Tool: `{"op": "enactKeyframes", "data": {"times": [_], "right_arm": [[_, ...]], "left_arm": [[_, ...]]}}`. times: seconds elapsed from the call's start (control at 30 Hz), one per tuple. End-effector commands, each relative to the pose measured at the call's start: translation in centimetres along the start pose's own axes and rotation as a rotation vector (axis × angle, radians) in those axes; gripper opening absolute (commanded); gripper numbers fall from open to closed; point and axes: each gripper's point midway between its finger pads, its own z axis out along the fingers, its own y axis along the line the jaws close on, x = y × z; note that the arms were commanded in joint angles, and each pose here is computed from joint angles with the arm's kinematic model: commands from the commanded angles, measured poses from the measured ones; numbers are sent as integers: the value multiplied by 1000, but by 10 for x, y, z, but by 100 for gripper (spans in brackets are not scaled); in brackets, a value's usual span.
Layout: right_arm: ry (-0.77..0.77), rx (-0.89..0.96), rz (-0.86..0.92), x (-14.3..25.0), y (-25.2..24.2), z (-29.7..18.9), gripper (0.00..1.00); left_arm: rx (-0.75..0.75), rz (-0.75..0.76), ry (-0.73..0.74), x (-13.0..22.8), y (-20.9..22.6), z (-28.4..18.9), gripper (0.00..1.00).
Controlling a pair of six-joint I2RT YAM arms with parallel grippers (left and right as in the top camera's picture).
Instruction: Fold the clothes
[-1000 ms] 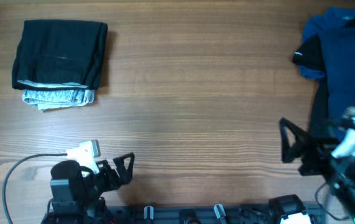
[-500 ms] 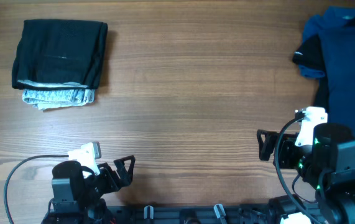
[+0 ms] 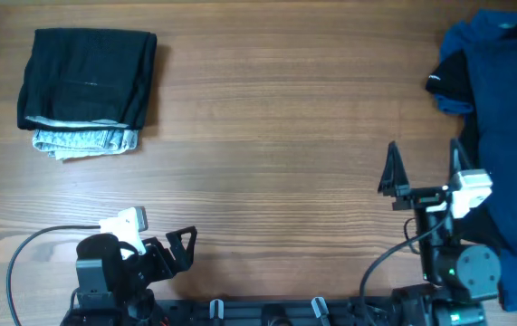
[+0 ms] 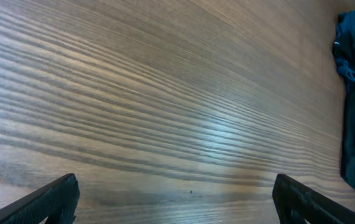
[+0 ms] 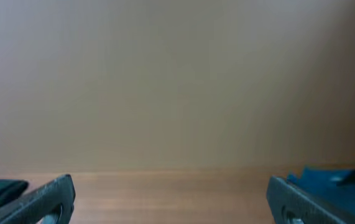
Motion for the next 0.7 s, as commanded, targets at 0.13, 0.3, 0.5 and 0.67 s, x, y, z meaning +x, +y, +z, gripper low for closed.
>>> {"op": "enactKeyframes", "data": {"times": [0.13, 0.3, 0.5, 0.67], "right_arm": [[3, 43, -33, 59, -19, -14, 100], [151, 47, -93, 100, -25, -19, 99], [168, 18, -131, 104, -21, -19, 100], [168, 18, -131, 104, -21, -19, 100]], "left_arm": [[1, -4, -5, 0, 1, 1, 100], [1, -4, -5, 0, 1, 1, 100], [1, -4, -5, 0, 1, 1, 100], [1, -4, -5, 0, 1, 1, 100]]}}
